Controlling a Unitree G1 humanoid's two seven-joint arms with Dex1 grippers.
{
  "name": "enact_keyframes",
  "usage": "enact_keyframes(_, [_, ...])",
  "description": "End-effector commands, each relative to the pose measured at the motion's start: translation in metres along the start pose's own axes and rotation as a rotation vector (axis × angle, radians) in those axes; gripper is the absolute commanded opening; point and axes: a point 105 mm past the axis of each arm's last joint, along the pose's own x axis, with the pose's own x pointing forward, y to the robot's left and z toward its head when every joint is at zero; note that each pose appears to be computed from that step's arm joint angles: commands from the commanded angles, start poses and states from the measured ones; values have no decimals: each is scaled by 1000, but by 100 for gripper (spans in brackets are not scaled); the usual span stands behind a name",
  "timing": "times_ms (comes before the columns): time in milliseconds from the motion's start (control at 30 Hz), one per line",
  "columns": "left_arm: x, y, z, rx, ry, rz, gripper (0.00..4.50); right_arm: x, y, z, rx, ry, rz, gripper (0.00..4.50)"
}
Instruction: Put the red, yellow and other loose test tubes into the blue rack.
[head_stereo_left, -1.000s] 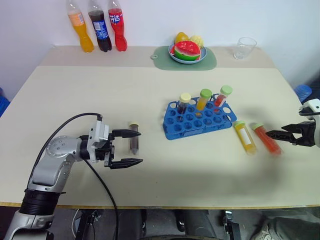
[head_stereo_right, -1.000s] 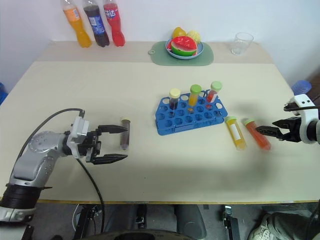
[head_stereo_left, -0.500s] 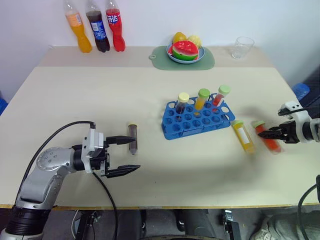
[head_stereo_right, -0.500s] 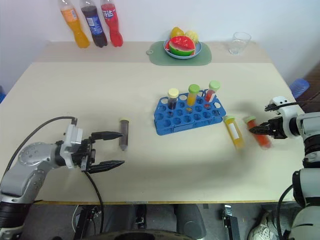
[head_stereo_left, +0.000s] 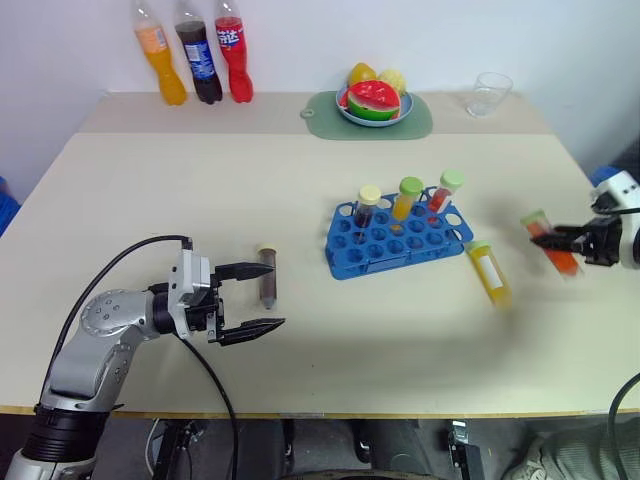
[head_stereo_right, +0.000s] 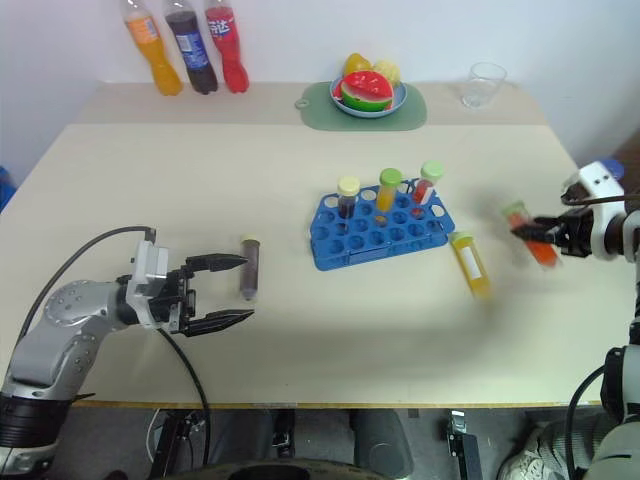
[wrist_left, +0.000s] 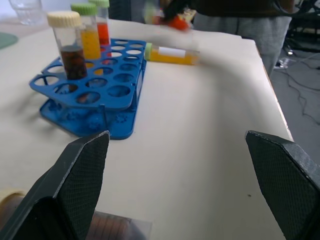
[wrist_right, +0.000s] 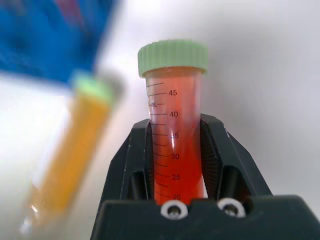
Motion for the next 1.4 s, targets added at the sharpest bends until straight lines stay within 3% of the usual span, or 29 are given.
enact_keyframes(33, [5, 6, 4, 43, -19, -13, 450, -12, 16, 48, -121, -359, -93, 77])
enact_keyframes(333, [14, 24, 5, 73, -35, -45, 450, 25, 71, 34, -151, -677, -362, 77])
enact_keyframes(500, [13, 32, 9, 91, -33, -55, 450, 48, 92, 36, -102, -781, -401, 77])
enact_keyframes(800, [9, 33, 12, 90, -37, -37, 450, 70, 112, 19, -29, -773, -384, 77])
enact_keyframes(1400, [2, 29, 10, 82, -27, -6, 450, 96, 116, -11, 73, -713, -393, 77])
